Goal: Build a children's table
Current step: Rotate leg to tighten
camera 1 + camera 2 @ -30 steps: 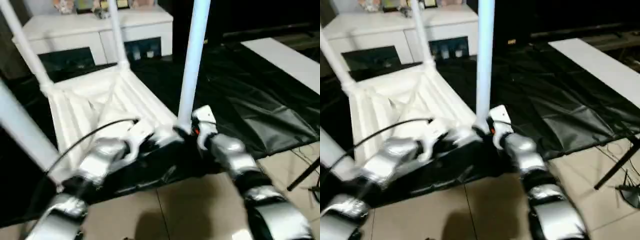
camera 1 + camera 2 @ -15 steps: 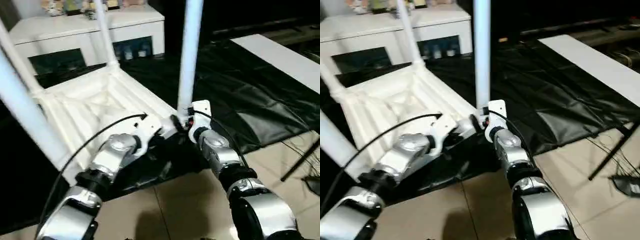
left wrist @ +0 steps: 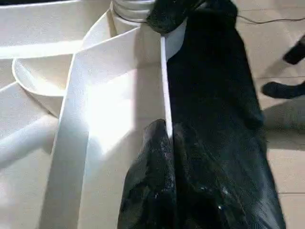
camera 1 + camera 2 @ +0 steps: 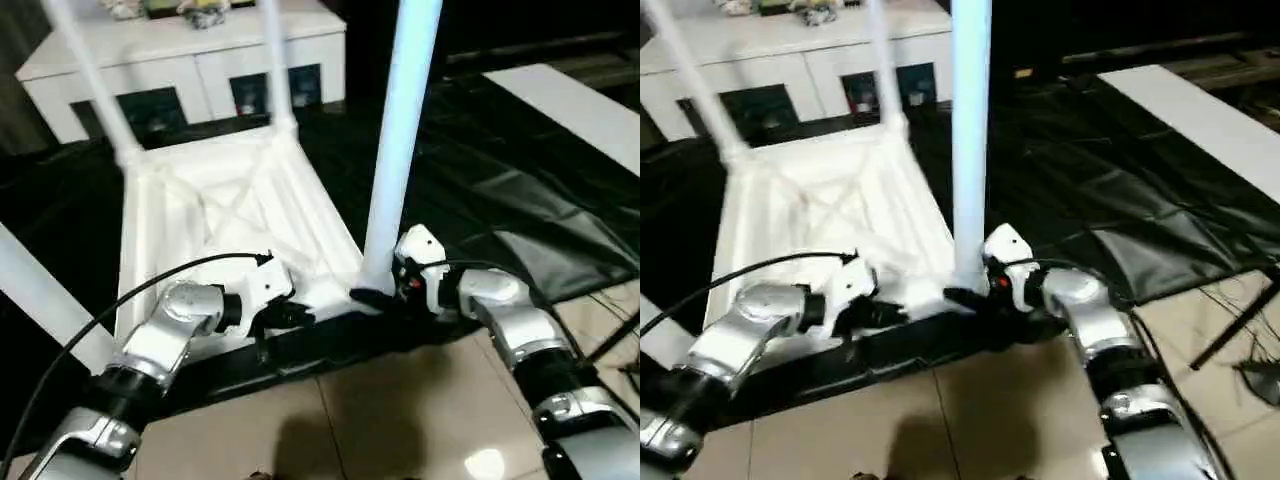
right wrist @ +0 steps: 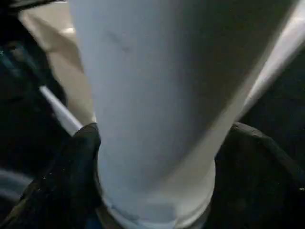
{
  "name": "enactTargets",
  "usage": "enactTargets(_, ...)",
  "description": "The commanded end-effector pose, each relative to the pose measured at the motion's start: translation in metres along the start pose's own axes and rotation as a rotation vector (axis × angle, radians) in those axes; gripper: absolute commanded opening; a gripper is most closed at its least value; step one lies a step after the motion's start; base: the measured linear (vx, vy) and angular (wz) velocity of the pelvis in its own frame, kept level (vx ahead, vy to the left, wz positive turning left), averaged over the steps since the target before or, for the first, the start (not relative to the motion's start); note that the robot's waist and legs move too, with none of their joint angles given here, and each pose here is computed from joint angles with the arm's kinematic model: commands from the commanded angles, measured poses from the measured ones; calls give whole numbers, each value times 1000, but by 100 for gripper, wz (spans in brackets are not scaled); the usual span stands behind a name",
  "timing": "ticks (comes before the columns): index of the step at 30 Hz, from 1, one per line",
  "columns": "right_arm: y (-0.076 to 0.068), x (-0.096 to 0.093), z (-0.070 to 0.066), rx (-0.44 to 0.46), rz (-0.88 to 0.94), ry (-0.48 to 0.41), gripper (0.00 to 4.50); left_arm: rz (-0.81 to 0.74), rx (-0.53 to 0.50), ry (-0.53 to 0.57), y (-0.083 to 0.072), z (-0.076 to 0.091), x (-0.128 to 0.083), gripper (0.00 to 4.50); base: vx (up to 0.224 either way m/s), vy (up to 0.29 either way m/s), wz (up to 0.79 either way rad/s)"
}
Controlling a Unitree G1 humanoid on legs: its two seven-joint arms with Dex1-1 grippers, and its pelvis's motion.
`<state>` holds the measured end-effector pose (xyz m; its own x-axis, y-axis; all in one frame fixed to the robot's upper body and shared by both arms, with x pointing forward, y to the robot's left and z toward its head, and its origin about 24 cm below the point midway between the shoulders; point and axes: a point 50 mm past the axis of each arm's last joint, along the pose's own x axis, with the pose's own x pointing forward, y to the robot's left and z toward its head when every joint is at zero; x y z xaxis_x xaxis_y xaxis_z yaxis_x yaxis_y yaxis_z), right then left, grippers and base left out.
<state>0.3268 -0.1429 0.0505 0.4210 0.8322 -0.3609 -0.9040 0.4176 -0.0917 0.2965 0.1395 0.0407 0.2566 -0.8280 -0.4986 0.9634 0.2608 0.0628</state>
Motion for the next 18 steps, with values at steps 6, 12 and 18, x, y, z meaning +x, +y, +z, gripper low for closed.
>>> enactTargets(6,2,-1,8,-46,118,26,397,-75,40,-19,-7,7,2,0,71,-8,5)
enactTargets(12,-2,1,10,-33,119,29,355,-65,36,-16,-6,7,0,0,10,-1,0)
enactTargets(18,-2,2,13,-9,134,3,304,-64,29,-14,-6,6,-1,0,0,0,0)
